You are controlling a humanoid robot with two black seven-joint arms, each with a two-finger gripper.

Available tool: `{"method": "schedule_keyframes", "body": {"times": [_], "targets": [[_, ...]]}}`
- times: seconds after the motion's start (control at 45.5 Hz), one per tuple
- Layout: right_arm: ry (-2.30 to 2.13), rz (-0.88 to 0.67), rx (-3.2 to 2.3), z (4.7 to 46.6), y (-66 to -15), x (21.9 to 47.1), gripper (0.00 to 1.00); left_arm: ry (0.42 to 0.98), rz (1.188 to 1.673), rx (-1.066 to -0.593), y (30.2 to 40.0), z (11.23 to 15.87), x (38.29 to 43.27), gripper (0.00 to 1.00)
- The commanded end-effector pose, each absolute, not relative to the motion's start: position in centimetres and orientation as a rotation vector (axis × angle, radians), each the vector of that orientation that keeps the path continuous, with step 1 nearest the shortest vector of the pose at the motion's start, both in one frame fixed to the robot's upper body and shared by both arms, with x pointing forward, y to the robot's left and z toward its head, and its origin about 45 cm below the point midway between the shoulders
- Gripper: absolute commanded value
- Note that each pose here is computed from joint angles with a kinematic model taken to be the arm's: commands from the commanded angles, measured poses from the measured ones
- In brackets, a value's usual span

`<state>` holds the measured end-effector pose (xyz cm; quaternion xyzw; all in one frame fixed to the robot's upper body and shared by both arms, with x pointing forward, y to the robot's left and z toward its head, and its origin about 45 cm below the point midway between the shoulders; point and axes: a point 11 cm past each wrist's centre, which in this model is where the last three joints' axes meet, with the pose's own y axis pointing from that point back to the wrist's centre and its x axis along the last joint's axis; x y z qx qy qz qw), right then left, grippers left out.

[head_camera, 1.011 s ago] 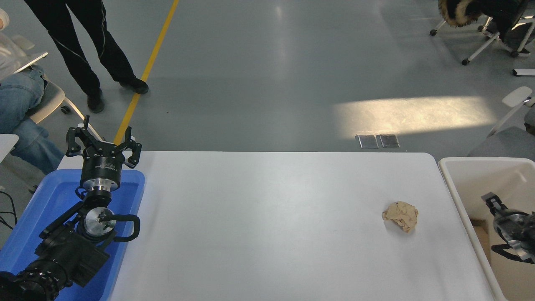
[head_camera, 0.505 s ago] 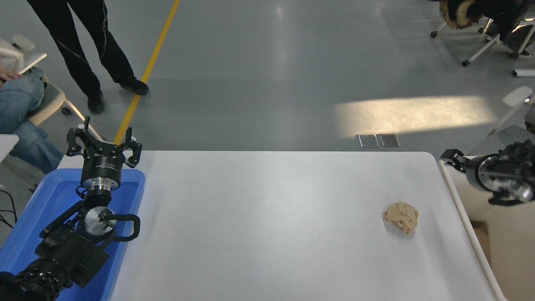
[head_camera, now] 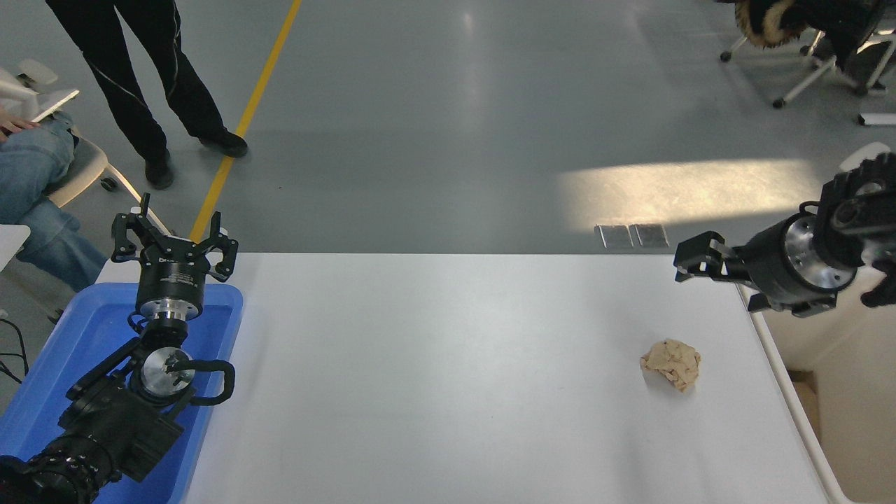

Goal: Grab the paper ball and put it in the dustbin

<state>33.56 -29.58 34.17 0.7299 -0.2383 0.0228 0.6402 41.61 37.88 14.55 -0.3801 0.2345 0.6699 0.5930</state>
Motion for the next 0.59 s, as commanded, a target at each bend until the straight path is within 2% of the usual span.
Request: {"method": "schedule_keyframes", "body": {"times": [0.0, 0.264, 0.462, 0.571], "targets": [[-0.417, 0.106, 1.731, 39.8, -26.7, 31.9, 0.99, 0.545, 1.56, -0.885, 37.92, 14.55, 41.6, 0.99], [-0.331, 0.091, 1.752, 41.2, -25.9, 31.0, 0.99, 0.544, 1.559, -0.886, 37.91, 14.56, 41.6, 0.99], [-0.312, 0.082, 1.738, 40.6, -25.8, 31.0, 0.99, 0.544, 1.559, -0.886, 37.91, 14.56, 41.6, 0.99], [-0.308, 0.032, 1.723, 38.6, -26.6, 30.9, 0.99, 0.544, 1.559, -0.886, 37.91, 14.56, 41.6, 0.99]]}}
